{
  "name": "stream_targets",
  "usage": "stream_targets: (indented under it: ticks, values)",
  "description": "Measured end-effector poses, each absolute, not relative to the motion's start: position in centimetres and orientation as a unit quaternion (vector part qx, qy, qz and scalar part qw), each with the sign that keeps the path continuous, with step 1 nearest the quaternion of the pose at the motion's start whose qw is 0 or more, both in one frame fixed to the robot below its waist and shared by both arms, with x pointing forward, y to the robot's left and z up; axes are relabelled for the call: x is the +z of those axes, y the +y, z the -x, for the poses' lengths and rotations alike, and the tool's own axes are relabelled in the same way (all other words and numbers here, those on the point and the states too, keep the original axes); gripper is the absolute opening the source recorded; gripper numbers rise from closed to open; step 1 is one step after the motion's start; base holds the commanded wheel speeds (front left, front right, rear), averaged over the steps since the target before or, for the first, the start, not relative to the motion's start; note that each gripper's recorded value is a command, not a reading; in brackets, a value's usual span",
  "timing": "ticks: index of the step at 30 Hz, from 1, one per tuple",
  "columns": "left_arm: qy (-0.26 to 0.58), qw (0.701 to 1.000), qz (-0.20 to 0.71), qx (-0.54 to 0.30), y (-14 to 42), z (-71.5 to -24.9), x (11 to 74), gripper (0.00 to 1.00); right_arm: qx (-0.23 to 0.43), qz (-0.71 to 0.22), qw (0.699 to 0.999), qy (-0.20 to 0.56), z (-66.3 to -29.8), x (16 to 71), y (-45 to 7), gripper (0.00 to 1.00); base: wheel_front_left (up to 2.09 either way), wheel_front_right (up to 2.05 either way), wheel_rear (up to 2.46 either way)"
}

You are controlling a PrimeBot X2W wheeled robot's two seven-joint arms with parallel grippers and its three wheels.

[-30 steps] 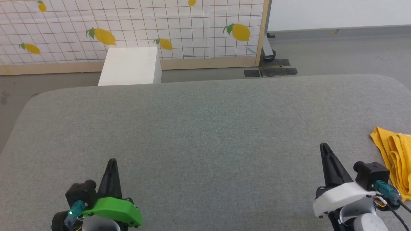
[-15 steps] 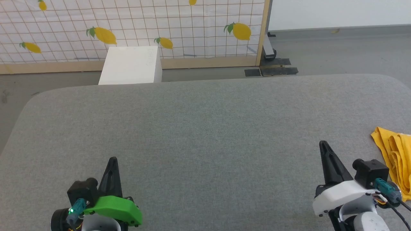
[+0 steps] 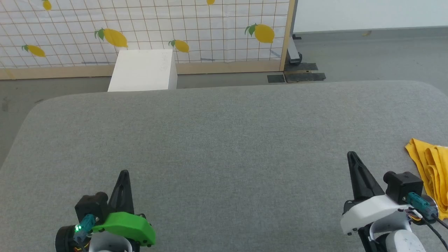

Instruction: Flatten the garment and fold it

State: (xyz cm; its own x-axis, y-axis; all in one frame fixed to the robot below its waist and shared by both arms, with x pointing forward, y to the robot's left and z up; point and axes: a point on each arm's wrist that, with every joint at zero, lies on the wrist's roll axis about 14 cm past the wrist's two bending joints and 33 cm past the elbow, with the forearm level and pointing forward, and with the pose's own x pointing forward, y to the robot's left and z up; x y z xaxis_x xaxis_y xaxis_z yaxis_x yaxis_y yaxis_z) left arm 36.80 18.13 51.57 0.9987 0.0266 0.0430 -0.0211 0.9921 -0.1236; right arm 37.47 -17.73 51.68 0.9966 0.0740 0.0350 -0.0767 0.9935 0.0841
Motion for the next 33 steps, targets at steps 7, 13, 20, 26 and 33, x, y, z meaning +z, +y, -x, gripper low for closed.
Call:
stream_targets:
  ticks: [7,13,20,26,33]
  values:
    - [-0.021,0.999,0.050,0.009,18.06,-36.84,51.67,0.00,0.040,-0.038,0.998,-0.016,-37.53,51.87,-17.58,0.00,0.00,0.00,0.00]
    - [-0.019,0.999,0.044,0.008,18.04,-36.86,51.74,0.00,0.043,-0.033,0.998,-0.014,-37.49,51.88,-17.45,0.00,0.00,0.00,0.00]
    - [-0.015,0.999,0.039,0.007,18.00,-36.88,51.73,0.00,0.045,-0.028,0.999,-0.010,-37.40,51.81,-17.32,0.00,0.00,0.00,0.00]
    - [-0.014,0.999,0.036,0.006,17.94,-36.90,51.78,0.00,0.047,-0.023,0.999,-0.010,-37.41,51.93,-17.20,0.00,0.00,0.00,0.00]
    - [-0.013,0.999,0.033,0.005,17.91,-36.93,51.90,0.00,0.050,-0.018,0.999,-0.011,-37.48,52.14,-17.04,0.00,0.00,0.00,0.00]
